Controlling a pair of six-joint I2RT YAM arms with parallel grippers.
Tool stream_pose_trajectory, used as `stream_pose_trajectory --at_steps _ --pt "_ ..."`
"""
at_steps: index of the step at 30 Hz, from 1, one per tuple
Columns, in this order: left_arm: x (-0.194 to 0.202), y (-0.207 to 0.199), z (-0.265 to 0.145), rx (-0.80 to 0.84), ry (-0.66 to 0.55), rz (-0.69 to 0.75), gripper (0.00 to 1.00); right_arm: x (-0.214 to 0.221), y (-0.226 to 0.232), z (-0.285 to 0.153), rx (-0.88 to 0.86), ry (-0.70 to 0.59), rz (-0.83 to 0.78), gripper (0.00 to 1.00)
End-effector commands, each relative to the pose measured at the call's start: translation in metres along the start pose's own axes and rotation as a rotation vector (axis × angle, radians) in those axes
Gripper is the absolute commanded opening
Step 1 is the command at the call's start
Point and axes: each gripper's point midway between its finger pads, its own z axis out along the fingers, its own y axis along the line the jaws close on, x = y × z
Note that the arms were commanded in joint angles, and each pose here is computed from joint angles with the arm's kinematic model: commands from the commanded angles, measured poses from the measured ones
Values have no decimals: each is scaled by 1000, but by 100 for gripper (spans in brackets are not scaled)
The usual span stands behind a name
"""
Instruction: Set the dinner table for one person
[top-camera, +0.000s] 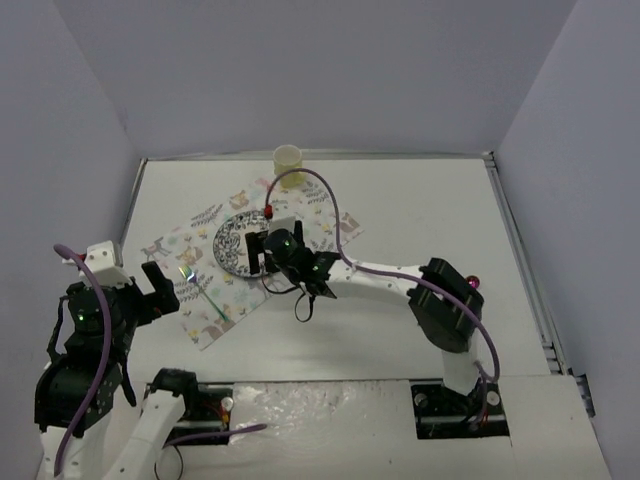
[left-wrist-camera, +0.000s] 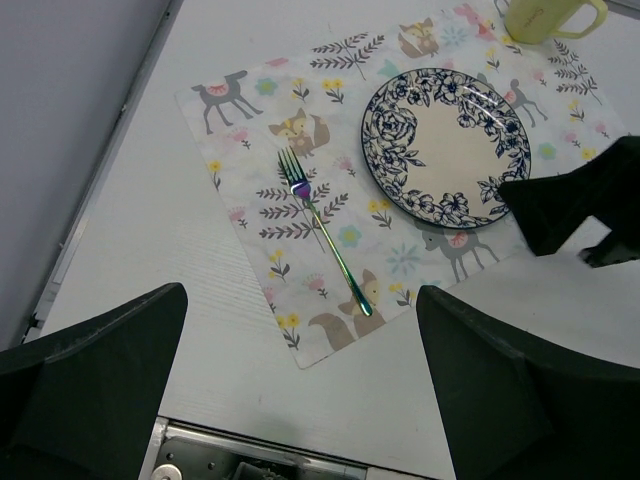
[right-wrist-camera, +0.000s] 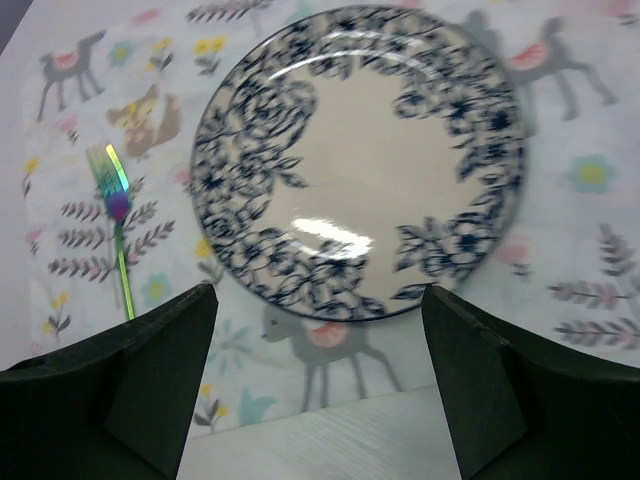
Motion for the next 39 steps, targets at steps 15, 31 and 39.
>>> stream_pose_trajectory --at_steps 15,31,39 --pt "-11 -48 72 133 -8 -12 97 26 -317 -185 726 -137 553 100" --pt "11 -48 92 124 15 -7 97 100 -413 -258 1079 23 792 93" --pt "14 -47 88 127 11 3 97 131 -410 -258 1092 137 841 81"
